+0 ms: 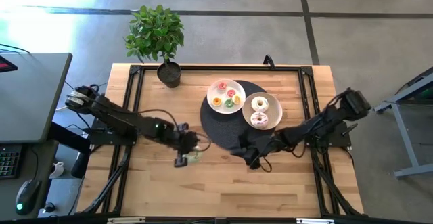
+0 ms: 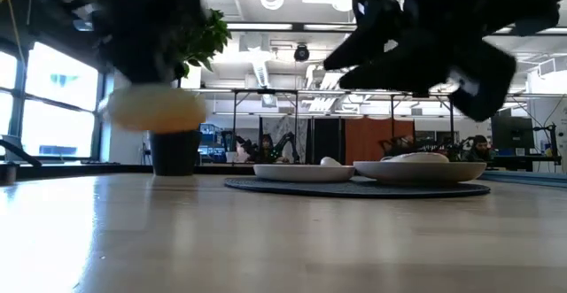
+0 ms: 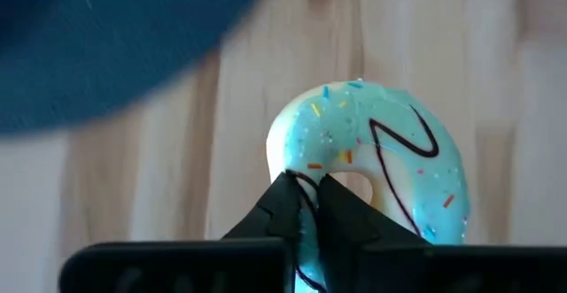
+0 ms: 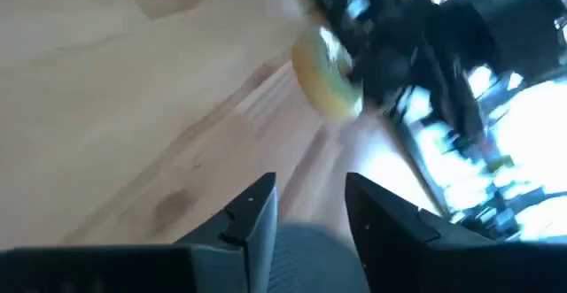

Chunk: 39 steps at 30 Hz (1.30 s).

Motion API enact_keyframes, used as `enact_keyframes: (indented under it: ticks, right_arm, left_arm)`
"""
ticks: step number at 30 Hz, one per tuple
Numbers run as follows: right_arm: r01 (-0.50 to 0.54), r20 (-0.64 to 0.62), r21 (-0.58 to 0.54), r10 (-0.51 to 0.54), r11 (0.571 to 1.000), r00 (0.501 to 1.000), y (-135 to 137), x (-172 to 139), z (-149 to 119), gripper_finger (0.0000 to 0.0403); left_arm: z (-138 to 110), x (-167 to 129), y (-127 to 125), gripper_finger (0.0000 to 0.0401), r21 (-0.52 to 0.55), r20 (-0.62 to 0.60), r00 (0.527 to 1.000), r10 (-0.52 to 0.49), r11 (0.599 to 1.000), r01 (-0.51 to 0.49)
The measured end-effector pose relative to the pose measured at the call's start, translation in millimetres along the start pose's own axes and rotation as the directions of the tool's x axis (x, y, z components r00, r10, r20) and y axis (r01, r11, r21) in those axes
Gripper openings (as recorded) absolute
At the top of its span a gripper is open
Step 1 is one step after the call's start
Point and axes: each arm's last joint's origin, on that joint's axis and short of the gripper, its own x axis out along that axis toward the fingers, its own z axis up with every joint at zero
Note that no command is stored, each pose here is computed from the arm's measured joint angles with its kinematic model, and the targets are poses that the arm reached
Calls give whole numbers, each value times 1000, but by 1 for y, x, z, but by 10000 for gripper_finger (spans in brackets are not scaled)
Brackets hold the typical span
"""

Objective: Pick & Place donuts
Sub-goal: Put the large blue donut on the gray plate

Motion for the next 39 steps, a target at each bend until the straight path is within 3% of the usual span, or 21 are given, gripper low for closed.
enact_keyframes:
  ticks: [3,7,13,16,18,23,27,39]
  right_arm:
    - [55,56,-90,-50,994,997,0,6,3,123]
    - [104,101,-90,-95,990,990,-2,8,6,115]
    - [186,75,-205,-174,961,982,-7,7,8,113]
    - [242,24,-214,-242,946,970,-11,6,7,114]
    - [267,7,-213,-271,940,962,-13,6,6,114]
    - [235,49,-208,-230,949,972,-13,7,5,115]
    - [220,75,-139,-211,966,975,-15,8,5,115]
    - [222,59,-57,-218,973,974,-16,8,2,115]
  left_arm:
    - [24,-10,6,27,-47,70,997,-42,998,45]
    - [52,-22,19,24,-138,156,981,-114,981,136]
    - [79,-34,38,12,-277,247,939,-239,912,304]
    - [80,-26,44,11,-295,215,929,-303,886,357]
    - [75,-19,45,11,-318,170,938,-301,885,342]
    - [76,-4,45,10,-336,143,941,-305,880,336]
    - [75,9,45,10,-348,123,940,-319,873,342]
    - [76,8,44,10,-341,126,929,-348,864,370]
